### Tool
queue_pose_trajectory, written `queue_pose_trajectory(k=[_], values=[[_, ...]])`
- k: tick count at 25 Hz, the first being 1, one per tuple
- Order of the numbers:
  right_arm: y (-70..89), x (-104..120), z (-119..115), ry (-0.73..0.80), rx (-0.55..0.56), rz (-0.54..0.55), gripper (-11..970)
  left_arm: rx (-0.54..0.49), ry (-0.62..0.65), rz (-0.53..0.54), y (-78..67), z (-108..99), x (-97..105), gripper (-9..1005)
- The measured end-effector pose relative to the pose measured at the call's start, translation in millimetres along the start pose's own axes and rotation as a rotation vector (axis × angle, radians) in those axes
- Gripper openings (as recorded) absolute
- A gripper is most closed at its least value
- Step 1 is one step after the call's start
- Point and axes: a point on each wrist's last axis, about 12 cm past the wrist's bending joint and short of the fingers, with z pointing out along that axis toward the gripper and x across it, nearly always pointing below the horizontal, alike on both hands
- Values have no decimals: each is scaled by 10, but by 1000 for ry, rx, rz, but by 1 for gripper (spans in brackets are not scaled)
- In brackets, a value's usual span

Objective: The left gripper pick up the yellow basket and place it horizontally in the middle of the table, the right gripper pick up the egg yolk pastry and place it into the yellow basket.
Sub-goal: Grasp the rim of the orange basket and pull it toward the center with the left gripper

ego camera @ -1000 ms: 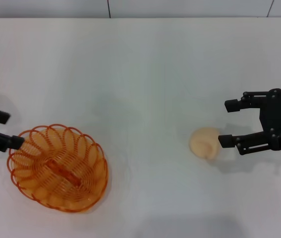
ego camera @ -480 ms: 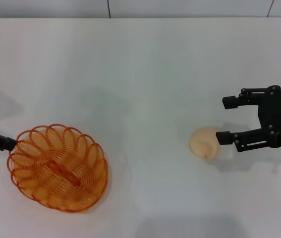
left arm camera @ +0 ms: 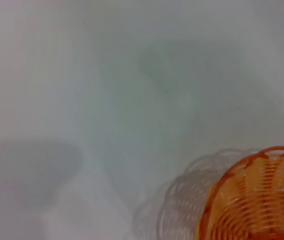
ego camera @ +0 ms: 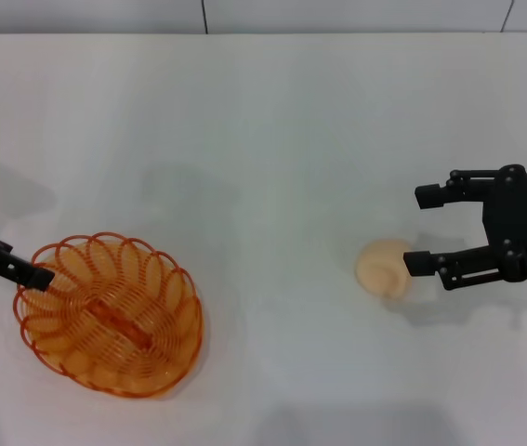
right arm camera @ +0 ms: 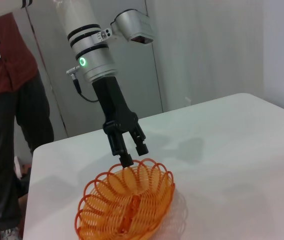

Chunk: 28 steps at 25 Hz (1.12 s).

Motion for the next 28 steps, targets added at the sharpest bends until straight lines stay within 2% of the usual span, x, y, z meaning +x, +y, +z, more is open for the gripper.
queue_pose_trajectory(k=[5,14,28], values=[[6,5,-1,1,-3,1,844,-11,-3,-15,0,15,-41,865],[10,10,-3,2,-4,3,844,-25,39,-30,7,160,-106,856],[11,11,-3,2,-5,3,844,-8,61,-8,-27,295,-217,515]])
